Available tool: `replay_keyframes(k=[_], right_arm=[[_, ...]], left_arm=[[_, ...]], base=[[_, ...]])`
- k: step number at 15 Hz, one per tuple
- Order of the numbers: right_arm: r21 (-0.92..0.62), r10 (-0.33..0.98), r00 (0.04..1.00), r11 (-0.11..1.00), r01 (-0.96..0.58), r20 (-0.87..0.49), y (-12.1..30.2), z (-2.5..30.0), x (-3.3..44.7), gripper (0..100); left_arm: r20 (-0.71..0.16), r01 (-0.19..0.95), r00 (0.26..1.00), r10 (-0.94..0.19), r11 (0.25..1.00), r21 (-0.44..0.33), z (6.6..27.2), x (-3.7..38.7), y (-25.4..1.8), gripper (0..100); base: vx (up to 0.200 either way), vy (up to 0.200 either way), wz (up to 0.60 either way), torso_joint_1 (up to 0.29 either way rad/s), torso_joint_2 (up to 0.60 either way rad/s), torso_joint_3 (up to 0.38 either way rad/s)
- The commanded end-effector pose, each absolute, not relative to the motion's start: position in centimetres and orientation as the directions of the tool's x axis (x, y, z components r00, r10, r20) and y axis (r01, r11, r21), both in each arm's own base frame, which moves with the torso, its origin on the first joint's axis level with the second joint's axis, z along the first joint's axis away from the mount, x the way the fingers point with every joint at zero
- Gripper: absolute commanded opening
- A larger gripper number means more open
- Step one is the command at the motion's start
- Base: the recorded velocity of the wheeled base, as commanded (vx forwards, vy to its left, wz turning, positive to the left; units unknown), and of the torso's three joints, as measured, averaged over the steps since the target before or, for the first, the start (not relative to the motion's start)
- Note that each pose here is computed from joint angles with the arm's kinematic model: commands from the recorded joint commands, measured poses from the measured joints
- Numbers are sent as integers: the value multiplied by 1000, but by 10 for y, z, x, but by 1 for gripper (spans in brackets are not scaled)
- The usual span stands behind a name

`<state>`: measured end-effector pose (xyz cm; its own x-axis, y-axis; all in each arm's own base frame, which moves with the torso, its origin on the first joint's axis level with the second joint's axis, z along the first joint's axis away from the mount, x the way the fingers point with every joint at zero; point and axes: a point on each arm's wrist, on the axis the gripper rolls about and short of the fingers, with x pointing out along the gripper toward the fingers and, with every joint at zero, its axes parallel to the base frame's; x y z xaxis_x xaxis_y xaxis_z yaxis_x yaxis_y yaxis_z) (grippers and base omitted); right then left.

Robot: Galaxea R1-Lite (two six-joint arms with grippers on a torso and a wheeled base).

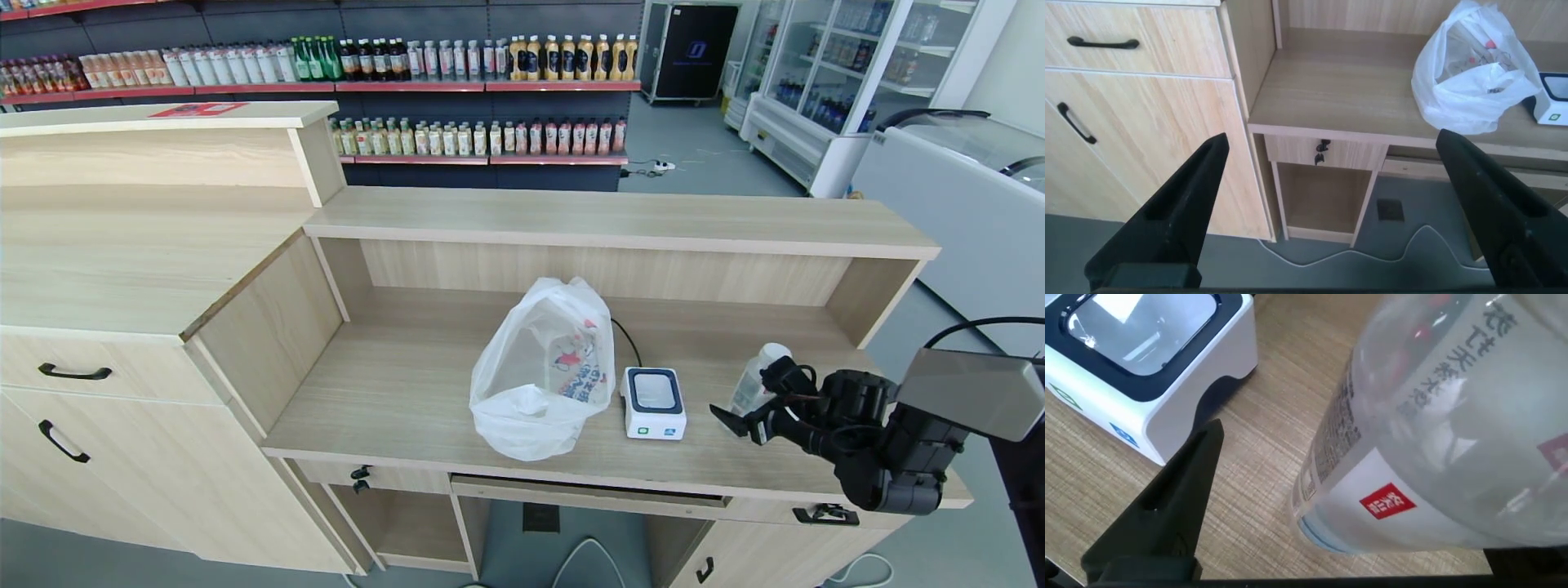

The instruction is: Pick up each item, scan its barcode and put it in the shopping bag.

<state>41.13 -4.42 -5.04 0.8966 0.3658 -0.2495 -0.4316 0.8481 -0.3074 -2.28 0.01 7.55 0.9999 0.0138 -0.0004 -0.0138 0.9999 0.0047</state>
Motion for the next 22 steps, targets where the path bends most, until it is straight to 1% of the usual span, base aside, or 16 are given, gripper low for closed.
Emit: replay_keyframes(k=[1, 3, 4, 12, 16, 18, 20, 22], right_arm=[[-309, 366, 897, 848, -431, -247, -44, -50, 413, 100], [-309, 363, 899, 850, -427, -244, -45, -50, 415, 100], [-309, 363, 899, 850, -427, -244, -46, -50, 416, 0], [-298, 358, 905, 859, -416, -229, -49, -49, 426, 0], [-242, 371, 904, 876, -417, -215, -47, -45, 428, 0], [-208, 388, 901, 881, -425, -194, -47, -34, 428, 0], [-85, 432, 891, 891, -446, -142, -44, 12, 425, 0], [58, 507, 855, 862, -504, -107, -40, 81, 409, 0]], left_arm=[[0, -15, 1000, 15, 1000, 5, 75, -23, 0, 100], [0, -15, 1000, 15, 1000, 5, 75, -23, 0, 100], [0, -15, 1000, 15, 1000, 5, 75, -23, 0, 100], [0, -15, 1000, 15, 1000, 5, 75, -23, 0, 100], [0, -15, 1000, 15, 1000, 5, 75, -23, 0, 100], [0, -15, 1000, 15, 1000, 5, 75, -23, 0, 100], [0, -15, 1000, 15, 1000, 5, 75, -23, 0, 100], [0, -15, 1000, 15, 1000, 5, 75, -23, 0, 100]], base=[[0, 0, 0, 0, 0, 0], [0, 0, 0, 0, 0, 0], [0, 0, 0, 0, 0, 0], [0, 0, 0, 0, 0, 0], [0, 0, 0, 0, 0, 0], [0, 0, 0, 0, 0, 0], [0, 0, 0, 0, 0, 0], [0, 0, 0, 0, 0, 0]])
